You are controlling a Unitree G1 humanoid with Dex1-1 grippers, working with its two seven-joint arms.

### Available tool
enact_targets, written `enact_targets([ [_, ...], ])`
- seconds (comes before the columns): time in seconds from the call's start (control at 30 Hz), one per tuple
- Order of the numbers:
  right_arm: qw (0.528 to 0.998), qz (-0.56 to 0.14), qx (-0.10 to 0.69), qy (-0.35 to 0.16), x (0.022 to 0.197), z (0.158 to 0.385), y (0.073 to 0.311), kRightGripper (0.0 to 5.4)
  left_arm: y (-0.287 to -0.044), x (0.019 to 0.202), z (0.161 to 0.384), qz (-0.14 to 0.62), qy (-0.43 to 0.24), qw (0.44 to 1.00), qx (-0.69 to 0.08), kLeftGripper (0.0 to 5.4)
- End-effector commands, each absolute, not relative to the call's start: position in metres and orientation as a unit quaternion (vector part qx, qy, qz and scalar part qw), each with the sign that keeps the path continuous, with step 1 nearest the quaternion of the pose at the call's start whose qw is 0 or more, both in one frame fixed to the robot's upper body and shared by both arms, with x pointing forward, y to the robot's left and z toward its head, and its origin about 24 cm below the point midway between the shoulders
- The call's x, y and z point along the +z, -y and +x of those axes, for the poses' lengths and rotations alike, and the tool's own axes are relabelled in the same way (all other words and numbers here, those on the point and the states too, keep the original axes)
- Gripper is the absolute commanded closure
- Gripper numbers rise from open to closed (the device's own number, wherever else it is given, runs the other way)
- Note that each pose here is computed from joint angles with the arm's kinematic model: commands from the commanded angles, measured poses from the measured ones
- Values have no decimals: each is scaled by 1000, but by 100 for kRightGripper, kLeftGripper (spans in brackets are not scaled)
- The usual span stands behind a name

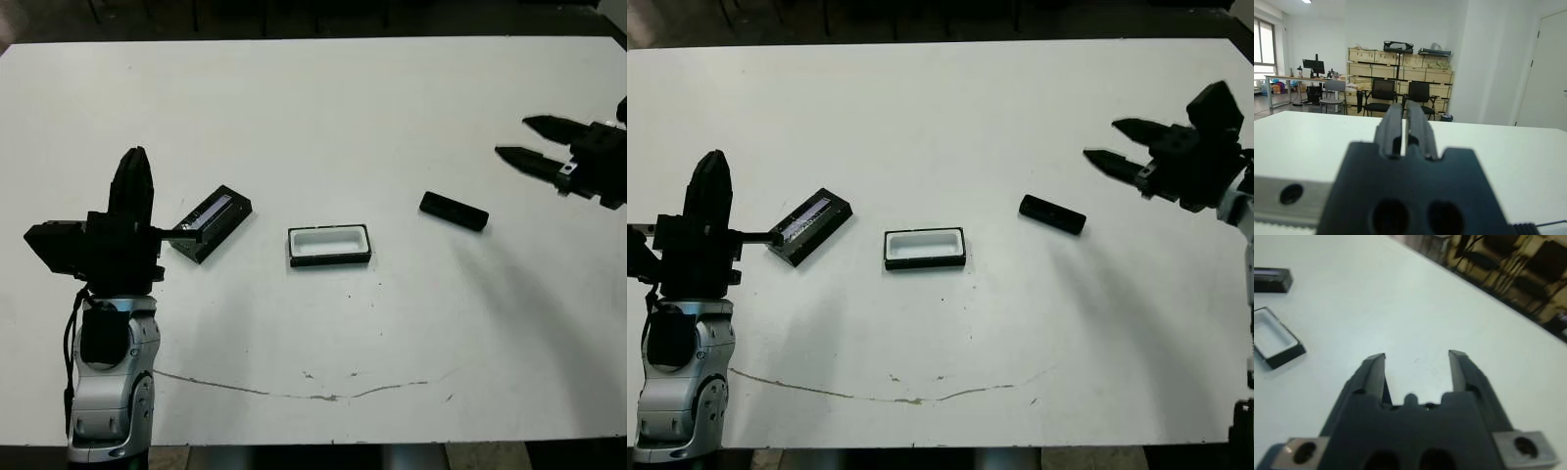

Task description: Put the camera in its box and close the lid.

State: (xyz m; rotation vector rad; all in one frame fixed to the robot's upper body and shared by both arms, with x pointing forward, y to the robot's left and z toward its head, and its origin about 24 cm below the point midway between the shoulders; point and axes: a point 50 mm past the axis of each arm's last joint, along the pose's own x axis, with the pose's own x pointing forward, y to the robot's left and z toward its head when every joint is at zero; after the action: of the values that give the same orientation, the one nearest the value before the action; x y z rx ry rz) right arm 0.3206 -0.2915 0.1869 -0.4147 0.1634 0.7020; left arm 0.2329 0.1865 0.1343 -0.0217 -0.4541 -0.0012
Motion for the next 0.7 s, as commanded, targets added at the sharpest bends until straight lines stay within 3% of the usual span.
enact_targets([
  [0.03, 916, -171, 350, -97, 181, 322, 297, 198, -189, 126, 232, 5, 210, 978, 2, 540],
  [0.27, 916, -80, 378, -110, 163, 326, 301, 73, -188, 124, 232, 6, 207, 978, -1, 540],
  [0.4, 915, -60, 381, -119, 156, 328, 301, 3, -189, 124, 232, 11, 207, 978, 1, 540],
  [0.7, 918, -31, 370, -143, 141, 333, 295, 1, -189, 122, 233, 8, 203, 979, -4, 540],
])
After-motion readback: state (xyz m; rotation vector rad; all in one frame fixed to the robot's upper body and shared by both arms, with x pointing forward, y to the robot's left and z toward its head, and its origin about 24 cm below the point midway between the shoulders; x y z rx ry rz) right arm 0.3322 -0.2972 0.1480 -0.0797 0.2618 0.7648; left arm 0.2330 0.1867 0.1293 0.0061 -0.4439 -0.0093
